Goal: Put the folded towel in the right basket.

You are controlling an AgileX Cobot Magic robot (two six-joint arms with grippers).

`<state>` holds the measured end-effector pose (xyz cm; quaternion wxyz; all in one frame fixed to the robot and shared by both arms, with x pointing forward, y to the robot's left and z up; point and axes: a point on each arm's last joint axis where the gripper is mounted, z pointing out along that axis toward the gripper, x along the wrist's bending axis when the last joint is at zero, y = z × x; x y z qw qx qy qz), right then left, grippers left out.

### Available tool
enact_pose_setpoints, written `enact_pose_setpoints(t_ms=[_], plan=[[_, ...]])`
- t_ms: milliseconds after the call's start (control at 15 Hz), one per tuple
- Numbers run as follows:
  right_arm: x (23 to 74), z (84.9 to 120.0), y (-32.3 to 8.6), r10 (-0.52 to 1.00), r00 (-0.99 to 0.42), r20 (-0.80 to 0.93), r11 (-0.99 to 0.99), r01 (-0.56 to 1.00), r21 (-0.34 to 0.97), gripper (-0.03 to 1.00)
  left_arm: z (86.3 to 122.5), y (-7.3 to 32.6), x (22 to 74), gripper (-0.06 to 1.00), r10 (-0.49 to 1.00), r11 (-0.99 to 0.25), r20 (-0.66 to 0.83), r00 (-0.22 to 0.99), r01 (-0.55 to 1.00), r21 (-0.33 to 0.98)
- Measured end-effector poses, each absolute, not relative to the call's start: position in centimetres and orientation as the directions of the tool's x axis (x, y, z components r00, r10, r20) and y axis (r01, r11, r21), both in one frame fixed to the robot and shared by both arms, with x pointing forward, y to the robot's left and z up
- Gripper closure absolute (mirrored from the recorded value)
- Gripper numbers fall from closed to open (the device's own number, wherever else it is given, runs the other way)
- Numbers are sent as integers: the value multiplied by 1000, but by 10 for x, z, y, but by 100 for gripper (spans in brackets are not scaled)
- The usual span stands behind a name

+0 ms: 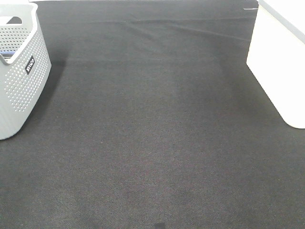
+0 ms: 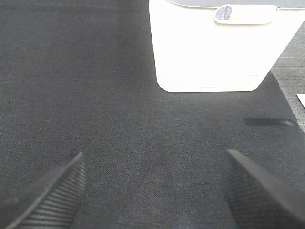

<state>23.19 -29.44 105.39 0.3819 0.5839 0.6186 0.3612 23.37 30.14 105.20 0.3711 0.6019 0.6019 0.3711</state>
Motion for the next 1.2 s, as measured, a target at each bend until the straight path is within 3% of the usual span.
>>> enact_pose_setpoints(t_ms=[1200], plan=[[232, 1054, -294, 998, -26, -51, 57, 447, 893, 22, 1052, 301, 234, -3, 1000, 0, 0, 0, 449, 893]])
